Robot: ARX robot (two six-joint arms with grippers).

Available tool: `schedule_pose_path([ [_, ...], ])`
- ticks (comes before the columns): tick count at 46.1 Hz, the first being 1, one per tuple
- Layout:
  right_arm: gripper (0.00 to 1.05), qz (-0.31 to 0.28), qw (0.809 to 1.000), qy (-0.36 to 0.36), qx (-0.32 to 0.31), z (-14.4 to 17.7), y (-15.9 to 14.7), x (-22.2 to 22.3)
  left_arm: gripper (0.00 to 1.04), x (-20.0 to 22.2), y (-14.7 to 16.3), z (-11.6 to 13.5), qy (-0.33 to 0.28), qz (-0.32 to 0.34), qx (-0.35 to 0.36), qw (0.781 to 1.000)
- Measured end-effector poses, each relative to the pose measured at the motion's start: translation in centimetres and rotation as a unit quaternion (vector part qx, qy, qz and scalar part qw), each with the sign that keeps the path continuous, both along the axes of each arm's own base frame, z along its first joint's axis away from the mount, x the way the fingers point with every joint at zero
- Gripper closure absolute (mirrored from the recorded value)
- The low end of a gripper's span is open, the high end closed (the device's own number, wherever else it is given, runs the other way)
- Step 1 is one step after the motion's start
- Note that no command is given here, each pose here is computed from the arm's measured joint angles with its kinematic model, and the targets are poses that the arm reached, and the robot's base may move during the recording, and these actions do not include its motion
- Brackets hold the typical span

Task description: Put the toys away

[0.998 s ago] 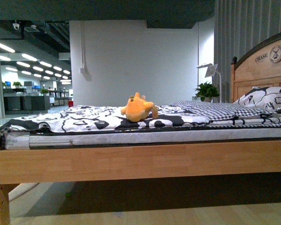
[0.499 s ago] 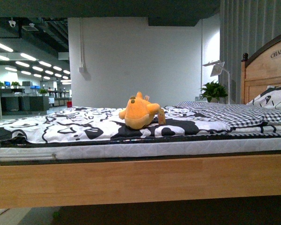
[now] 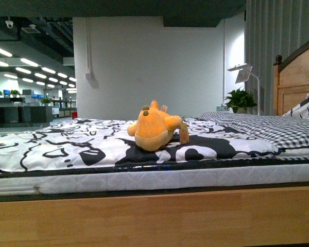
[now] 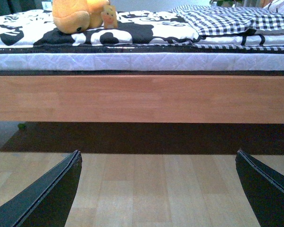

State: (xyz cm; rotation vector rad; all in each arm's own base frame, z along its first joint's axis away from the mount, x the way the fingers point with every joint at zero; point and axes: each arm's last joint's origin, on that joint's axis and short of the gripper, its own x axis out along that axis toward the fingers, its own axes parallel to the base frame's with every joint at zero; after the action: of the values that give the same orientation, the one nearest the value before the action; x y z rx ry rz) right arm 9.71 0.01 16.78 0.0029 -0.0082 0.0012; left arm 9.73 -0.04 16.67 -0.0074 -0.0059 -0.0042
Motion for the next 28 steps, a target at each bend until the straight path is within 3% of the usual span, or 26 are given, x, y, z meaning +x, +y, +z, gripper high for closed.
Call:
schedule_pose_path([
  [28,0.06,0.000,1.000,0.000,0.000,0.00,0.00,0.00,0.06,0.00,0.00,0.00,0.000,0.000,0.000,1.000],
])
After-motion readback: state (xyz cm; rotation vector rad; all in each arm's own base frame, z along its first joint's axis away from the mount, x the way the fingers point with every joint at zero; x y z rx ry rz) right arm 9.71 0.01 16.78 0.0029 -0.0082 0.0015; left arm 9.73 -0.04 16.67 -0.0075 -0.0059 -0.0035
